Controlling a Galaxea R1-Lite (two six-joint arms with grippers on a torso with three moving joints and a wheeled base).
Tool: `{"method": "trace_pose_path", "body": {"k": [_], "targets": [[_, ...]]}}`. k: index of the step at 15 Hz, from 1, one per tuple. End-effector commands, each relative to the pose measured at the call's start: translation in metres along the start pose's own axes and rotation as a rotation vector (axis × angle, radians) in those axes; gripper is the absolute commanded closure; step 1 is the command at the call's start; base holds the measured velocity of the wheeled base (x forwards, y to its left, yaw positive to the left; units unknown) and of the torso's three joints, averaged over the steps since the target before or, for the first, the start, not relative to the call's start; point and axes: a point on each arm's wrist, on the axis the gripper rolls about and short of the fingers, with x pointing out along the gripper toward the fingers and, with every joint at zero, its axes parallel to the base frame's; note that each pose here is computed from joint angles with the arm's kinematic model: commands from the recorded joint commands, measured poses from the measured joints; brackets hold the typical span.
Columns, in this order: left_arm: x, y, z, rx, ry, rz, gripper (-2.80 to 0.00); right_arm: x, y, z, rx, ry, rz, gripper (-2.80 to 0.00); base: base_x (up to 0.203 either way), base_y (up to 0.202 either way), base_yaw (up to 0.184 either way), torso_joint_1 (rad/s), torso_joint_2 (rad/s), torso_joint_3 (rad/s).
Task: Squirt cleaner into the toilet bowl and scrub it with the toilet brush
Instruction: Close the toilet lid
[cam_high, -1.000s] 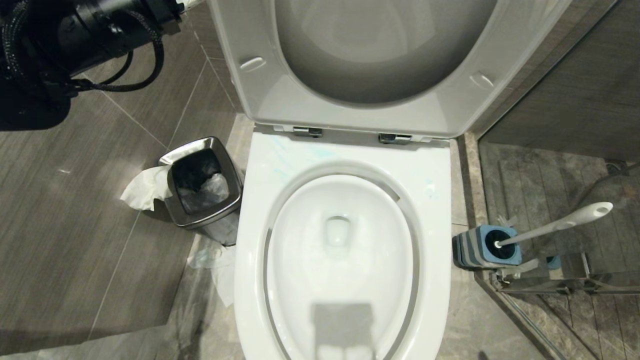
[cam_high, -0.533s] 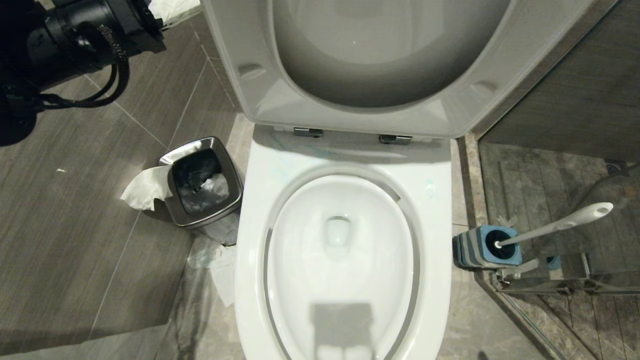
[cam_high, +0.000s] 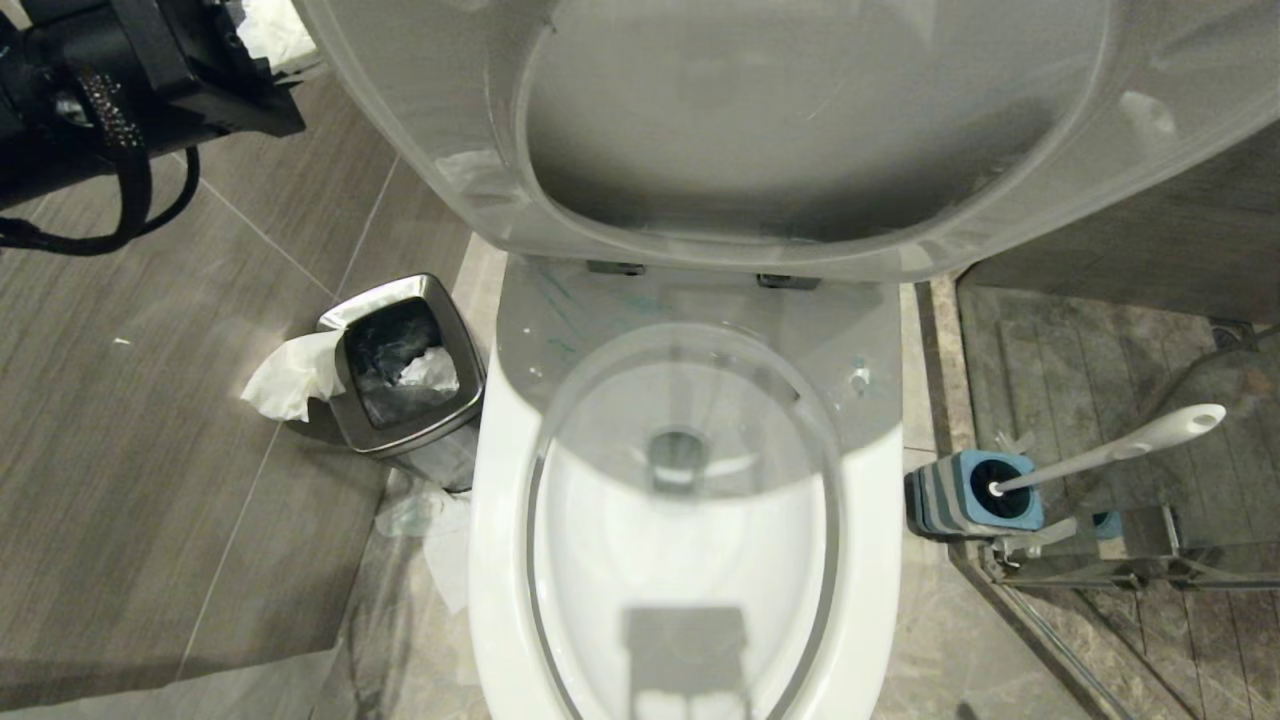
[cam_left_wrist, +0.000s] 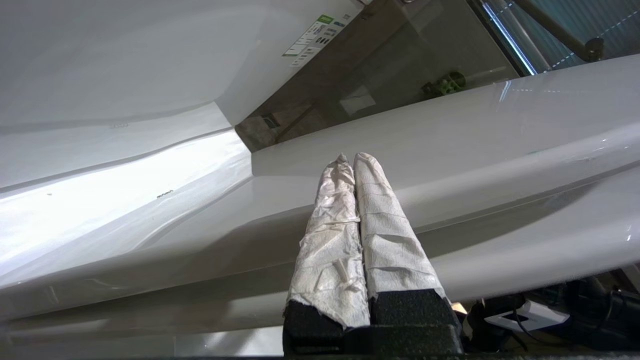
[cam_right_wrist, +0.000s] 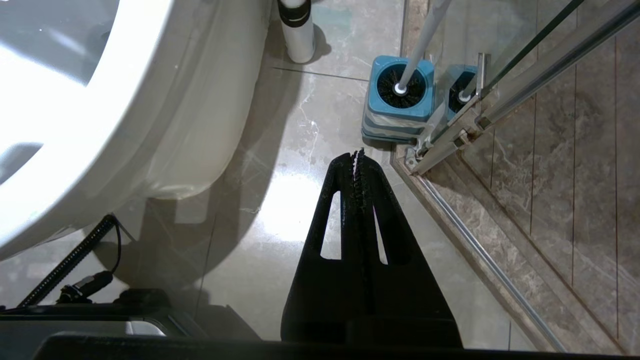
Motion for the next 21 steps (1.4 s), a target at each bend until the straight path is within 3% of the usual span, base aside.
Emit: {"method": "trace_pose_path", "body": {"k": [1, 12, 16, 19, 21], "targets": [[-0.005, -0.007, 0.005, 0.017, -0.006, 0.000, 0.00, 0.000, 0.000, 0.000, 0.000, 0.001, 0.000, 0.00, 0.000, 0.000, 0.000, 0.000, 0.00, 0.000], [-0.009, -0.019, 0.008, 0.034, 0.000, -0.024, 0.00, 0.000, 0.000, 0.000, 0.000, 0.001, 0.000, 0.00, 0.000, 0.000, 0.000, 0.001, 0.00, 0.184], [-0.007, -0.018, 0.012, 0.117, -0.025, -0.034, 0.00, 0.000, 0.000, 0.000, 0.000, 0.001, 0.000, 0.00, 0.000, 0.000, 0.000, -0.002, 0.00, 0.094], [-0.008, -0.023, 0.017, 0.141, -0.026, -0.050, 0.00, 0.000, 0.000, 0.000, 0.000, 0.001, 0.000, 0.00, 0.000, 0.000, 0.000, 0.000, 0.00, 0.000], [-0.010, -0.029, 0.026, 0.157, 0.022, -0.118, 0.00, 0.000, 0.000, 0.000, 0.000, 0.001, 0.000, 0.00, 0.000, 0.000, 0.000, 0.000, 0.00, 0.000]]}}
